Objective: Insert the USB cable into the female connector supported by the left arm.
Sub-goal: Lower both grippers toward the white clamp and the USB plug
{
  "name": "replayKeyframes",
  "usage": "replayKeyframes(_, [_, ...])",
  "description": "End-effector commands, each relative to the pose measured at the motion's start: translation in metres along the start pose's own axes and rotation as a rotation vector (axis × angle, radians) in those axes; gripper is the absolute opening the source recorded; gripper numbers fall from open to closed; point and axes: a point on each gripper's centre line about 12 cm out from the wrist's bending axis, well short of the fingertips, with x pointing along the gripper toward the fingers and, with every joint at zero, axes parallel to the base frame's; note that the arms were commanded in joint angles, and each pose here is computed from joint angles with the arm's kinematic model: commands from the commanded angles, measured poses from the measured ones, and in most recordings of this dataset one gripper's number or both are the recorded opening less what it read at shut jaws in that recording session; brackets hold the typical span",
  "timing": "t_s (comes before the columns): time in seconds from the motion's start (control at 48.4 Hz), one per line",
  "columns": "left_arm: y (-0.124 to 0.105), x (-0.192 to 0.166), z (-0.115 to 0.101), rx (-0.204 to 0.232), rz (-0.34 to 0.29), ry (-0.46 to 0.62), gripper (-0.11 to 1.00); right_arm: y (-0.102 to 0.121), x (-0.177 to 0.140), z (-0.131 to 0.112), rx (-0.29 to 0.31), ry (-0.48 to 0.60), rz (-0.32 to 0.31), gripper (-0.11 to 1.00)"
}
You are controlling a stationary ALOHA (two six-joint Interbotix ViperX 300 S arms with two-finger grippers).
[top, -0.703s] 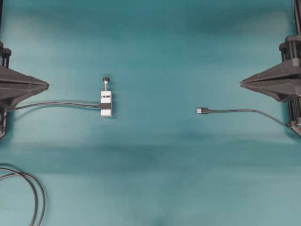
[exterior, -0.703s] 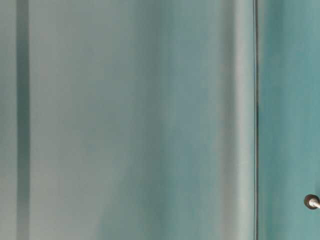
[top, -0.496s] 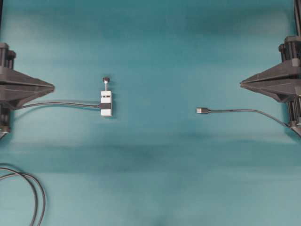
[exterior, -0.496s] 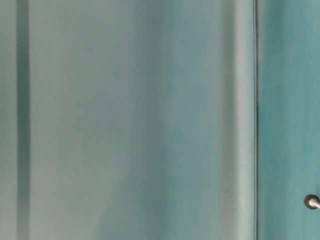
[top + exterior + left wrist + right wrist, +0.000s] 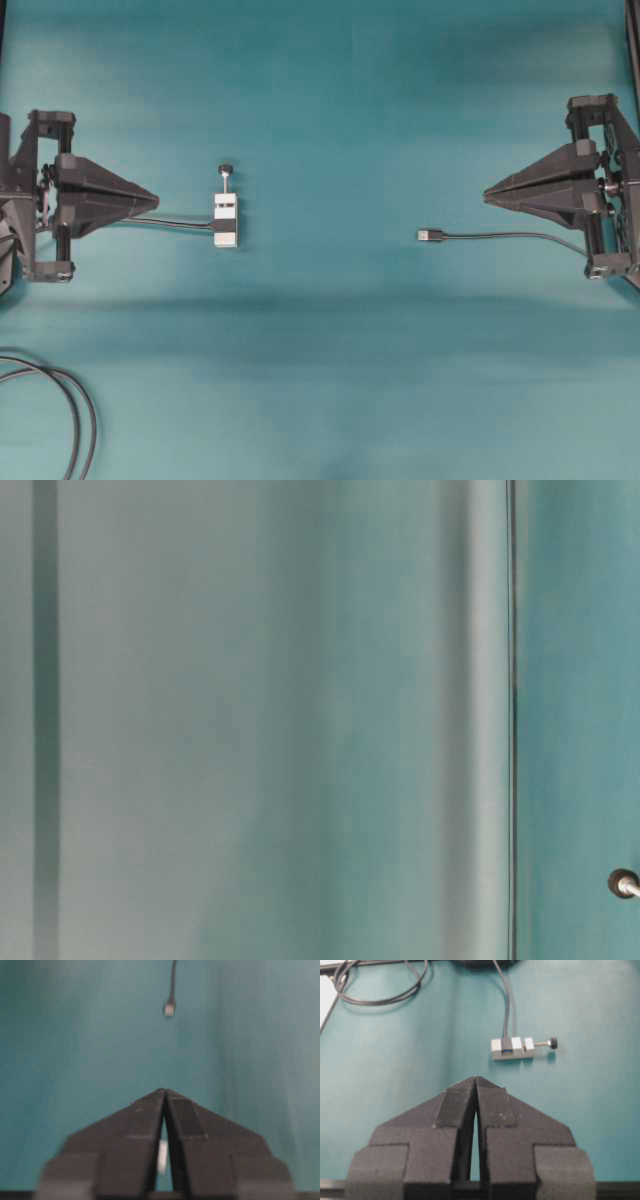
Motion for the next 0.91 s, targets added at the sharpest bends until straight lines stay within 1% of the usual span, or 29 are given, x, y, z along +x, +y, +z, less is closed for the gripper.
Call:
replayKeyframes(0.0, [0.0,0.001,0.008,0.018,0.001,-0.003,0.27,0.002,0.001,0.014,-0.003,-0.058,0.008,0.0])
replayKeyframes(0.103, [0.001,0.002,0.008,0.031,0.003,-0.017,0.57,0.002,0.0,0.021,-0.006,-0.128,0.014,0.0])
replayKeyframes(0.165, [0.001,0.003,0.007,0.043,0.003,-0.023,0.75,0.002,0.0,0.02,-0.005,-0.151,0.016,0.0])
replayKeyframes(0.207, [0.001,0.005,0.005,0.054,0.004,-0.025,0.83,0.002,0.0,0.018,-0.001,-0.15,0.015,0.0])
replayKeyframes(0.269, [0.001,0.007,0.002,0.065,0.004,-0.021,0.82,0.001,0.002,0.013,0.003,-0.118,0.012,0.0])
replayKeyframes(0.331, [0.001,0.012,-0.003,0.071,0.005,-0.012,0.8,0.0,0.006,0.004,0.014,-0.054,0.004,0.0])
replayKeyframes(0.393, [0.001,0.016,-0.007,0.07,0.005,-0.014,0.79,-0.001,0.011,-0.009,0.022,0.043,-0.005,0.0])
replayKeyframes(0.413, [0.002,0.017,-0.007,0.066,0.007,-0.018,0.8,-0.002,0.014,-0.016,0.024,0.096,-0.013,0.0])
replayKeyframes(0.476, [0.002,0.021,-0.009,0.065,0.01,-0.029,0.8,-0.004,0.018,-0.031,0.026,0.199,-0.027,0.0])
replayKeyframes(0.538, [0.003,0.025,-0.013,0.063,0.013,-0.018,0.8,-0.006,0.021,-0.043,0.029,0.272,-0.037,0.0])
replayKeyframes(0.682, [0.004,0.036,-0.027,0.065,0.012,0.071,0.79,-0.01,0.028,-0.063,0.035,0.343,-0.054,0.0])
replayKeyframes(0.889, [0.004,0.044,-0.037,0.068,0.01,0.115,0.79,-0.013,0.036,-0.09,0.052,0.455,-0.073,0.0])
